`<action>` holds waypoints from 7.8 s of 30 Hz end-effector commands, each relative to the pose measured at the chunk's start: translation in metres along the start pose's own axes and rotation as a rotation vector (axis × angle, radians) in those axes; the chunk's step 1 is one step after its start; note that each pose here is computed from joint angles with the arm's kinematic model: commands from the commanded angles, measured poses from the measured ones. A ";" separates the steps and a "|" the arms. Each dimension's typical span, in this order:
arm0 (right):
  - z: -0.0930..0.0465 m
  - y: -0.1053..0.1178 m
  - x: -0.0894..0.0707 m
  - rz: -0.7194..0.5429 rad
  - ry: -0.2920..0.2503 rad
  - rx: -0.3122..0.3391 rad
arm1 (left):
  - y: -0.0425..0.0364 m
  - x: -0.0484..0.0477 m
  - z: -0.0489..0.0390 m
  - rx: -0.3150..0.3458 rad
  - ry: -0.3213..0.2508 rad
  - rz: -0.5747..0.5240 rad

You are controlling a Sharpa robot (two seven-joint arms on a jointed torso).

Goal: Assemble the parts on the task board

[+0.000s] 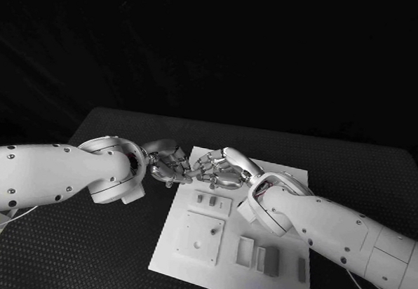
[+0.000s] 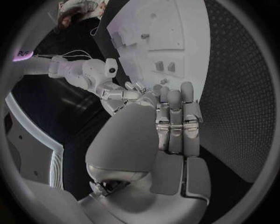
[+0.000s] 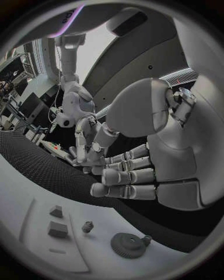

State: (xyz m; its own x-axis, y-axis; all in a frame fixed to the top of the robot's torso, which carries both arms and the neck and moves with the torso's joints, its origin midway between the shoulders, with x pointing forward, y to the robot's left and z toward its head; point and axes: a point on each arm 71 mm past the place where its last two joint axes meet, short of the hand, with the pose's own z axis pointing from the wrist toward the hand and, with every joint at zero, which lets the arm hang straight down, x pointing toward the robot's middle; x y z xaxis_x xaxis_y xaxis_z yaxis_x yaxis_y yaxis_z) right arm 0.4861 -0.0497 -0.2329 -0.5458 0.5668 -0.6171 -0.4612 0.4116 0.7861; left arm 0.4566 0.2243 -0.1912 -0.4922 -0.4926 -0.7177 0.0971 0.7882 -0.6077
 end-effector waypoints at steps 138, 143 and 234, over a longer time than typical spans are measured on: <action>-0.059 0.035 0.075 -0.828 0.458 -0.232 | 0.0645 -0.0849 0.0093 -0.045 -0.312 -0.409; -0.058 0.034 0.075 -0.824 0.461 -0.229 | 0.0645 -0.0849 0.0095 -0.048 -0.312 -0.409; -0.057 0.018 0.090 -0.776 0.512 -0.203 | 0.0647 -0.0836 0.0109 -0.059 -0.296 -0.416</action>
State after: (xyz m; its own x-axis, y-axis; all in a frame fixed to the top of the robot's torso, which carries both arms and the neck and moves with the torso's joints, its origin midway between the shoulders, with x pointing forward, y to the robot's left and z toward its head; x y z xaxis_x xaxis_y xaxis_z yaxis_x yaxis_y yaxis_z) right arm 0.3902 -0.0302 -0.2710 -0.2430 -0.1926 -0.9507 -0.9101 0.3843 0.1548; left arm 0.5132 0.3147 -0.1748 -0.1988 -0.8439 -0.4983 -0.1108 0.5246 -0.8441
